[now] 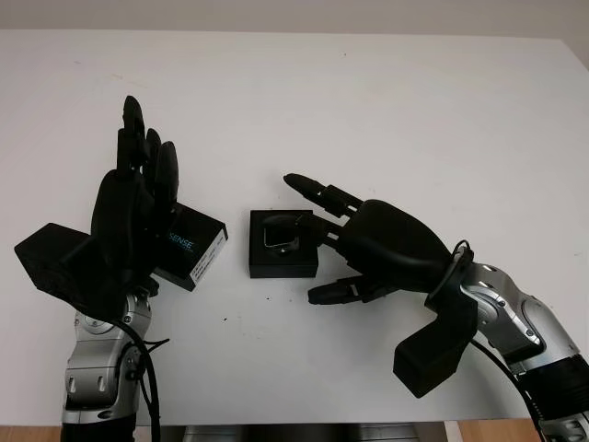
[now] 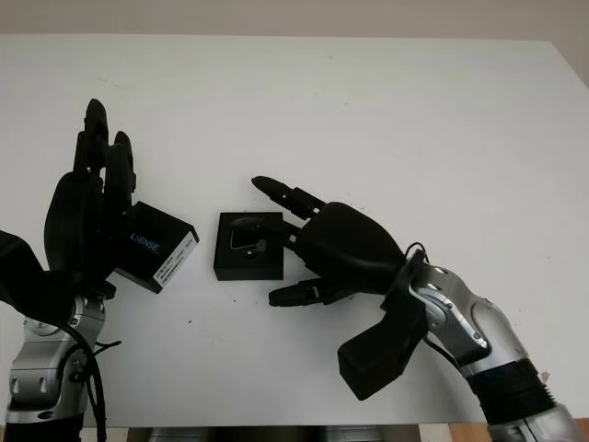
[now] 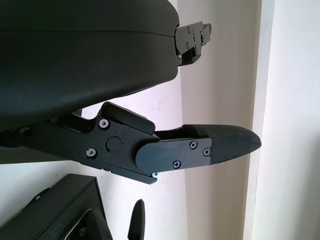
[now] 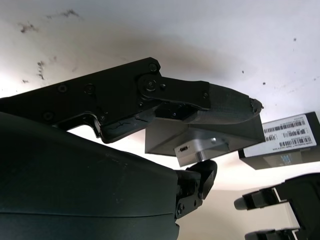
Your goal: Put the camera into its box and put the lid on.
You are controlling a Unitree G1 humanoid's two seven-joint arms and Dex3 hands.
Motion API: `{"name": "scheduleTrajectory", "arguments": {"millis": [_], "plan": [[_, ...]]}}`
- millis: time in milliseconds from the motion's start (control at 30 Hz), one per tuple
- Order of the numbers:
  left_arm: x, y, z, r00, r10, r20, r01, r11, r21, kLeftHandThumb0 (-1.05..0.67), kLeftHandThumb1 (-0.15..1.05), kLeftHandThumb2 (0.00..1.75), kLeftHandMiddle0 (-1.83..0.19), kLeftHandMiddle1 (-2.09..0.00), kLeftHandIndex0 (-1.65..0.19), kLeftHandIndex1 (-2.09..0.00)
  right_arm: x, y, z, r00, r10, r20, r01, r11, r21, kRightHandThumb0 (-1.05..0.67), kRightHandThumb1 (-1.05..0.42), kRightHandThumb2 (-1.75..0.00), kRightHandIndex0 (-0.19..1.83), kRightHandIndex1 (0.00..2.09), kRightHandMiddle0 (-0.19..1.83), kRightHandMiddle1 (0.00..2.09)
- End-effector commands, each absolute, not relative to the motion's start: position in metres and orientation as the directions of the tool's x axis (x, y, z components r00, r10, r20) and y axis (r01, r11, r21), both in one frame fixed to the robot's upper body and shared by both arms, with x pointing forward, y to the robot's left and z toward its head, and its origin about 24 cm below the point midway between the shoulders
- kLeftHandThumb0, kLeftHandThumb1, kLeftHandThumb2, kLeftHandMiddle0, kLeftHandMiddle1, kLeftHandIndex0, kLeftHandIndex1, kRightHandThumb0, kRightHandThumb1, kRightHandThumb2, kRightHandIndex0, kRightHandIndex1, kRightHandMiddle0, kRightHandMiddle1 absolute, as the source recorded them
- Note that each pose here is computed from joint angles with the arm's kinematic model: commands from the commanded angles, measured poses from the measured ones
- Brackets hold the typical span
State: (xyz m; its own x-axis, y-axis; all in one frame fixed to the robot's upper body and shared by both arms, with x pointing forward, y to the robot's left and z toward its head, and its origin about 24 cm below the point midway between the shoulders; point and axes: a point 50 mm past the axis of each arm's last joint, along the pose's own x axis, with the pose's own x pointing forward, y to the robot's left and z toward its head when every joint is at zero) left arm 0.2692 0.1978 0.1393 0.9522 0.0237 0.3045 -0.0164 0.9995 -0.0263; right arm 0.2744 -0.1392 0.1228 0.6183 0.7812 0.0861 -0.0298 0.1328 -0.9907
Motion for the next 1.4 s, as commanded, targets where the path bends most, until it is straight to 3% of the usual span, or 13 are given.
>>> {"name": "scheduleTrajectory", "arguments": {"millis": [0,600,1367], "plan": [[0.265,0.201,0.143,0.947,0.026,0.321,-0.024,1.000,-0.012,-0.79,1.05,0.52,0.19,0.00,0.19,0.00,0.271,-0.148,0.110,0.644,0.764,0.018,-0.077,0.087,-0.993,-0.85,-1.05,-0.59,-0.04,0.05,0.19,0.48],[0.264,0.205,0.146,0.946,0.037,0.322,-0.038,0.999,-0.006,-0.81,1.05,0.49,0.19,0.00,0.19,0.00,0.262,-0.160,0.097,0.679,0.733,-0.030,-0.132,0.081,-0.988,-0.83,-1.05,-0.52,-0.02,0.06,0.24,0.52],[0.257,0.208,0.148,0.949,0.039,0.313,-0.046,0.999,0.014,-0.81,1.05,0.51,0.19,0.00,0.19,0.00,0.257,-0.168,0.106,0.748,0.661,-0.063,-0.186,0.117,-0.975,-0.83,-1.05,-0.58,-0.09,0.04,0.30,0.51]]}}
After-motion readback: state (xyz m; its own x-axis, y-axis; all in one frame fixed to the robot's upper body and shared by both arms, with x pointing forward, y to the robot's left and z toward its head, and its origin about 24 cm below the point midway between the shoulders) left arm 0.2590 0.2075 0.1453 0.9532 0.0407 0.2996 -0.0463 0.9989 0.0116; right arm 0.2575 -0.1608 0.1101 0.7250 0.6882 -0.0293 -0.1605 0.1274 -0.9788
